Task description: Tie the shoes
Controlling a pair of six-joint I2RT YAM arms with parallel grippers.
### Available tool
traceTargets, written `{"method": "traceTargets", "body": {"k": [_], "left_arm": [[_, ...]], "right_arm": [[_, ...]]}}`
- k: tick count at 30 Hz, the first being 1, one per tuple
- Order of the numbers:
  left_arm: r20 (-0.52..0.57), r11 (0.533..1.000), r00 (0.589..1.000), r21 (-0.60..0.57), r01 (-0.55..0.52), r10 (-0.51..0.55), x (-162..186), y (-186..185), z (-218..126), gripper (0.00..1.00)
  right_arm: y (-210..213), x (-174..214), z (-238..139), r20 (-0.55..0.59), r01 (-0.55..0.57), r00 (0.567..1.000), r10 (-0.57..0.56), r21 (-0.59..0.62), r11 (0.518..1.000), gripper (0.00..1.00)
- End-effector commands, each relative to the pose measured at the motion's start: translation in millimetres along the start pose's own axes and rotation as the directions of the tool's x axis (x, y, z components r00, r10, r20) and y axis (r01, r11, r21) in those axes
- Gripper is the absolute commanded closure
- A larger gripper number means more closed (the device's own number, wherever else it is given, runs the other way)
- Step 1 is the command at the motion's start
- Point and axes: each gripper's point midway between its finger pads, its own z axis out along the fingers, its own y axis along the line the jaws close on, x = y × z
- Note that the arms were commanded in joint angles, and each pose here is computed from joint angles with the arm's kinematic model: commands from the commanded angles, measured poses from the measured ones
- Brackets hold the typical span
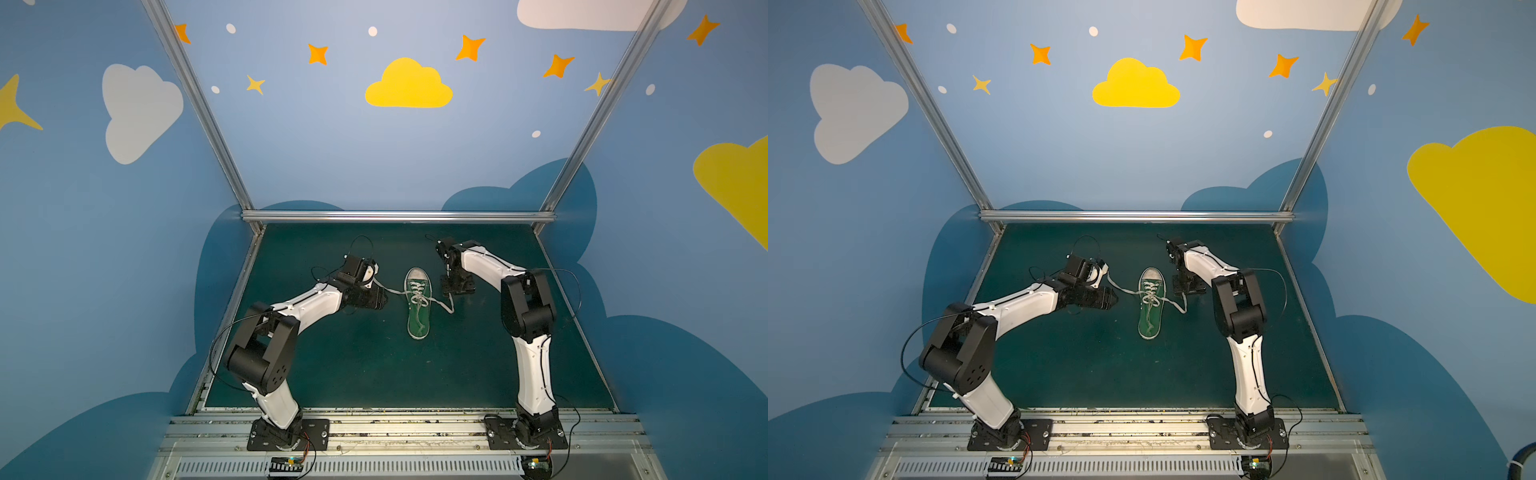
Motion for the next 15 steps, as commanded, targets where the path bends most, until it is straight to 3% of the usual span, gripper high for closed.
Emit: {"method": "traceTargets", "body": {"k": [1, 8, 11, 15], "left_arm": [[0.004, 1.000, 1.000, 0.015, 0.007, -0.008, 2.0, -2.6, -7.8, 0.34], [0.001, 1.000, 1.000, 0.031, 0.007, -0.007, 4.1, -4.5, -6.6, 0.34], [-0.001, 0.999, 1.000, 0.035, 0.009, -0.009, 5.4, -4.7, -4.9, 0.34], [0.004, 0.999, 1.000, 0.036, 0.012, -0.012, 4.3, -5.9, -9.3, 0.34]], "right_arm": [[-43.4, 50.2, 10.1, -0.119, -0.080, 0.989, 0.092, 0.100, 0.992, 0.38], [-55.7, 117.6, -5.0, -0.199, -0.139, 0.969, 0.148, 0.063, 0.988, 0.39], [-39.3, 130.1, -17.0, -0.229, -0.133, 0.965, 0.127, -0.015, 0.991, 0.39], [-26.9, 128.3, -38.4, -0.188, -0.120, 0.977, 0.098, -0.107, 0.987, 0.39]]}}
